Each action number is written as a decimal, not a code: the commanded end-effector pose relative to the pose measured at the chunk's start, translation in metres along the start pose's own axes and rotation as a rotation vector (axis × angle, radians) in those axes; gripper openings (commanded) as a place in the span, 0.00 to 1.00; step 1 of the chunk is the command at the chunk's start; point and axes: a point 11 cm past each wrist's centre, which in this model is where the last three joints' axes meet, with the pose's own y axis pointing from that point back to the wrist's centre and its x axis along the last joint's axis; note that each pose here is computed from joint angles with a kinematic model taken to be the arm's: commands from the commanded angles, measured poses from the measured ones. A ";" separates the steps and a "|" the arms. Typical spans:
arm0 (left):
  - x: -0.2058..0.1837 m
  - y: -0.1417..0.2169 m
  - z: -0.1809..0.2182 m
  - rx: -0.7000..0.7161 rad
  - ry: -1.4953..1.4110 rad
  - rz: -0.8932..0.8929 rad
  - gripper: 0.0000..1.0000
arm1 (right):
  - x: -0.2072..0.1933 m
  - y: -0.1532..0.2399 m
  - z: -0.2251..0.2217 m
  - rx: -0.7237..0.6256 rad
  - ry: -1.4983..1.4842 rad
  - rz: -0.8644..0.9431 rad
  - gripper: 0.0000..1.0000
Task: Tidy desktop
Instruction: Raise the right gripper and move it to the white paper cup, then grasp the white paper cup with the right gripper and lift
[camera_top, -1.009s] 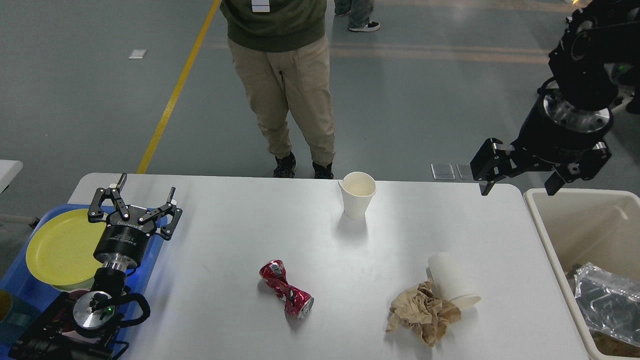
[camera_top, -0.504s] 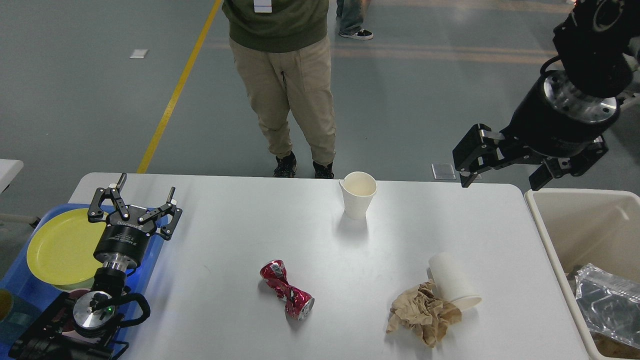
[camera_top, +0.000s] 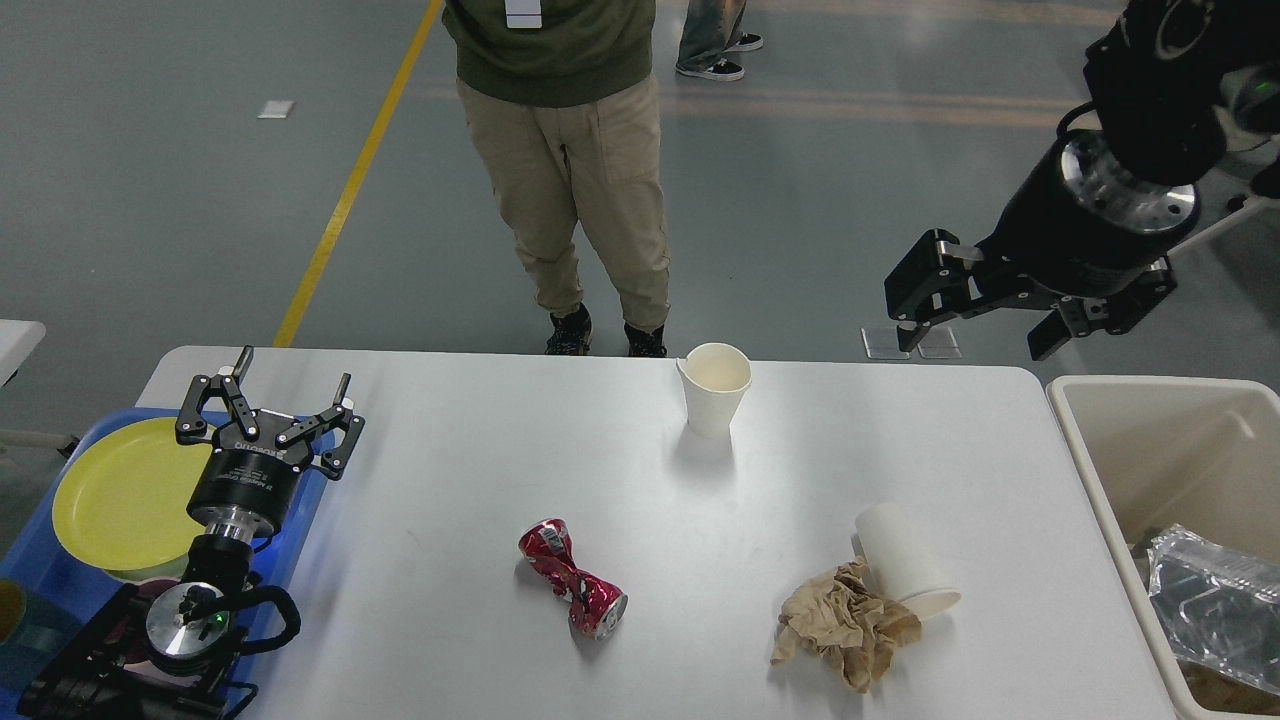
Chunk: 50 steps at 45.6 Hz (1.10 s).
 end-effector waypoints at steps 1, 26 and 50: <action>0.000 0.000 0.000 0.000 0.000 -0.001 0.96 | 0.014 -0.040 -0.004 0.045 -0.041 0.068 1.00; 0.000 0.000 0.000 0.000 0.000 -0.001 0.96 | 0.046 -0.206 -0.038 0.180 -0.171 0.149 1.00; 0.000 0.001 0.000 0.000 0.000 0.001 0.96 | 0.021 -0.292 -0.062 0.241 -0.348 0.313 1.00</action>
